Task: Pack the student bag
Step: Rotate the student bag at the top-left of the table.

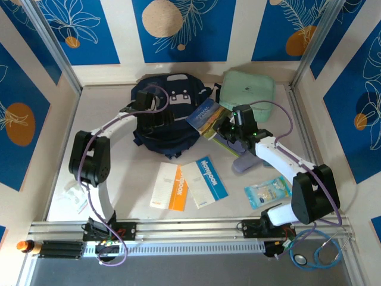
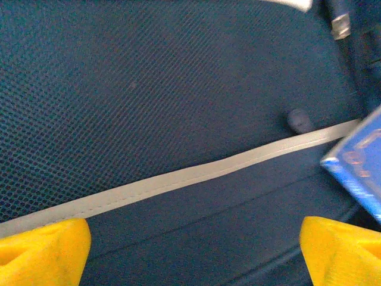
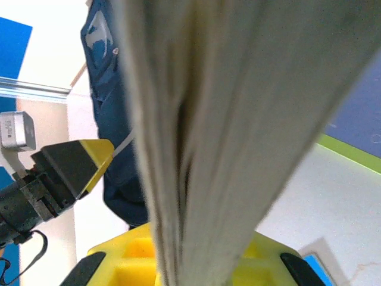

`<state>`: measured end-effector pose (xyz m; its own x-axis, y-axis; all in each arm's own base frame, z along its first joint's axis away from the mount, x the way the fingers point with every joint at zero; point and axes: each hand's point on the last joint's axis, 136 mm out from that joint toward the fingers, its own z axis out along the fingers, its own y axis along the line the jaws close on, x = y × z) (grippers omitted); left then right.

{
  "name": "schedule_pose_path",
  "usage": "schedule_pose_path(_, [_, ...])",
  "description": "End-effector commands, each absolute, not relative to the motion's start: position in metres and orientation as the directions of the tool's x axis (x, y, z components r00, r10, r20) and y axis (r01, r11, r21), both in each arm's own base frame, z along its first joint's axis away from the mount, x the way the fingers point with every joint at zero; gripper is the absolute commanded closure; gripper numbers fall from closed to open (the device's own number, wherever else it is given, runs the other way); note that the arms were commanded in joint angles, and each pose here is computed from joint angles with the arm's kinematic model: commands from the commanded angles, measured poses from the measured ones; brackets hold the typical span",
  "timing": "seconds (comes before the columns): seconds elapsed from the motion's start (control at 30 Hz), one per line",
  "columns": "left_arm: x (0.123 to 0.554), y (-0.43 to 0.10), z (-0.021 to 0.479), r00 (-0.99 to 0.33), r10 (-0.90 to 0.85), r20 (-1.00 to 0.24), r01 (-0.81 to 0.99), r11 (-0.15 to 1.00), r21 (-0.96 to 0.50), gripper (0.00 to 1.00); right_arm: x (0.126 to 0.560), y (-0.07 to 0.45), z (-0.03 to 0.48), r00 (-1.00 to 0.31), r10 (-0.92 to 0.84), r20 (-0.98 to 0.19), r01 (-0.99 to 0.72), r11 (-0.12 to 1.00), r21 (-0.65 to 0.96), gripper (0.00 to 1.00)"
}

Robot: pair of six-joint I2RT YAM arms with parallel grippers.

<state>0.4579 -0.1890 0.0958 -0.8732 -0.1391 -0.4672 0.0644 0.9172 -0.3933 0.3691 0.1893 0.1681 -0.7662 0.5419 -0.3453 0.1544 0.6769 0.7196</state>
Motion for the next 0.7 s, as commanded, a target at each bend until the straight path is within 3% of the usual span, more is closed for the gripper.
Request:
schedule_pose_path(0.0, [0.436, -0.176, 0.065, -0.927, -0.055, -0.37, 0.067, 0.949, -0.308, 0.11, 0.378, 0.185, 0.174, -0.768, 0.498, -0.402, 0.122, 0.731, 0.672, 1.0])
schedule_pose_path(0.2, [0.383, -0.161, 0.034, -0.962, 0.0, -0.274, 0.073, 0.964, -0.256, 0.14, 0.384, 0.201, 0.153, -0.826, 0.433, -0.36, 0.096, 0.738, 0.668, 1.0])
schedule_pose_path(0.43, [0.354, -0.154, 0.044, -0.96, -0.04, -0.276, 0.037, 0.962, -0.27, 0.16, 0.398, 0.224, 0.155, -0.872, 0.325, -0.366, -0.016, 0.729, 0.684, 1.0])
schedule_pose_path(0.53, [0.358, -0.156, 0.065, -0.945, 0.02, -0.325, 0.104, 0.965, -0.242, 0.16, 0.403, 0.227, 0.174, -0.864, 0.312, -0.394, -0.064, 0.71, 0.702, 1.0])
schedule_pose_path(0.6, [0.366, -0.161, 0.085, -0.924, 0.088, -0.372, 0.179, 0.959, -0.219, 0.12, 0.403, 0.225, 0.192, -0.849, 0.317, -0.423, -0.095, 0.695, 0.713, 1.0])
schedule_pose_path(0.63, [0.37, -0.165, 0.096, -0.908, 0.134, -0.397, 0.228, 0.953, -0.2, 0.03, 0.403, 0.222, 0.202, -0.839, 0.324, -0.438, -0.11, 0.686, 0.719, 1.0])
schedule_pose_path(0.67, [0.373, -0.167, 0.104, -0.892, 0.177, -0.415, 0.269, 0.948, -0.173, 0.0, 0.402, 0.22, 0.211, -0.829, 0.331, -0.451, -0.122, 0.68, 0.723, 1.0])
